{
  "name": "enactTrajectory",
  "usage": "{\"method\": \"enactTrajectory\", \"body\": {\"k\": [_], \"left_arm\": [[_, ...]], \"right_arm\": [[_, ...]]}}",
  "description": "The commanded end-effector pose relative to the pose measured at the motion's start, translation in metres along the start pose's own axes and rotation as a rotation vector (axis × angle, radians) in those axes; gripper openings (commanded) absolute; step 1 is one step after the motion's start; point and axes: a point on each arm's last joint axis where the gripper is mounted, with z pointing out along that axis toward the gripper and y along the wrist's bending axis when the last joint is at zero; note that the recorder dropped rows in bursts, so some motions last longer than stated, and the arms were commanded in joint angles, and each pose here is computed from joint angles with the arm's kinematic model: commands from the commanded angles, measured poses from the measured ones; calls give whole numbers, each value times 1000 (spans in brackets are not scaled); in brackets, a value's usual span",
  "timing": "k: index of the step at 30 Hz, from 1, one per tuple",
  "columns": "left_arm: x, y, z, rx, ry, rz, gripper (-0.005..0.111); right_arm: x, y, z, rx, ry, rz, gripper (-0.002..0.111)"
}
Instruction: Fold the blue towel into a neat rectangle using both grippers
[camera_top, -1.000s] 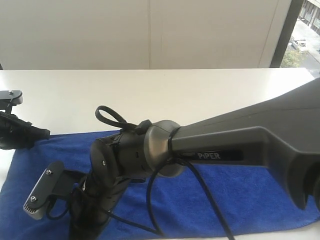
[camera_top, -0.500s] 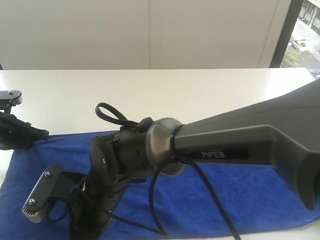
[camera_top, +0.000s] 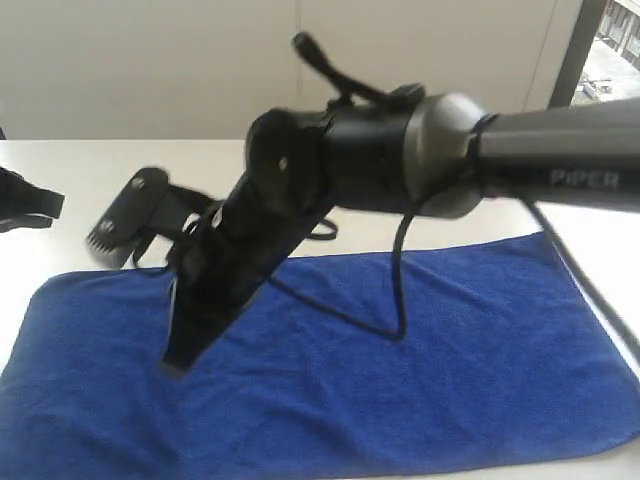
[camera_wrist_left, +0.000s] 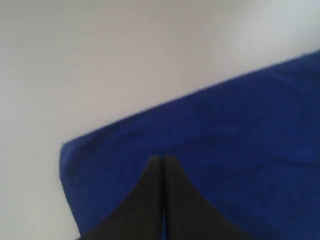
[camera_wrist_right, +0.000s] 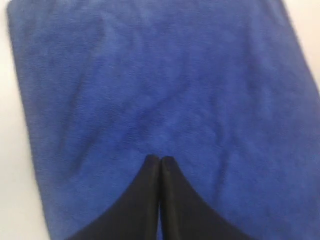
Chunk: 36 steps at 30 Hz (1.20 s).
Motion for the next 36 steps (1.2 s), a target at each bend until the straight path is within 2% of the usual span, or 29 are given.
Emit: {"method": "enactTrajectory", "body": {"k": [1, 5, 7, 9, 12, 16, 20, 28, 36], "left_arm": [[30, -26, -32, 177, 227, 33, 0], [62, -28, -25, 188, 328, 13, 0], [73, -26, -19, 161, 331, -1, 0], [73, -23, -15, 115, 284, -4, 0], [67, -17, -12, 51, 208, -10, 0], [60, -4, 3, -37, 140, -96, 0], [60, 7, 33, -50, 200, -110, 0], [48, 33, 85, -110, 210, -122, 0], [46, 43, 111, -123, 227, -123, 0]], "right_arm": [[30, -64, -32, 60, 53, 114, 0], [68, -104, -42, 169, 162, 221, 0], [101, -134, -51, 293, 237, 325, 0], [126, -154, -60, 383, 266, 419, 0], [157, -174, -70, 442, 257, 512, 0], [190, -192, -80, 482, 260, 615, 0], [202, -200, -82, 501, 246, 653, 0], [219, -219, -68, 539, 224, 664, 0], [242, -234, -50, 518, 266, 707, 0]]}}
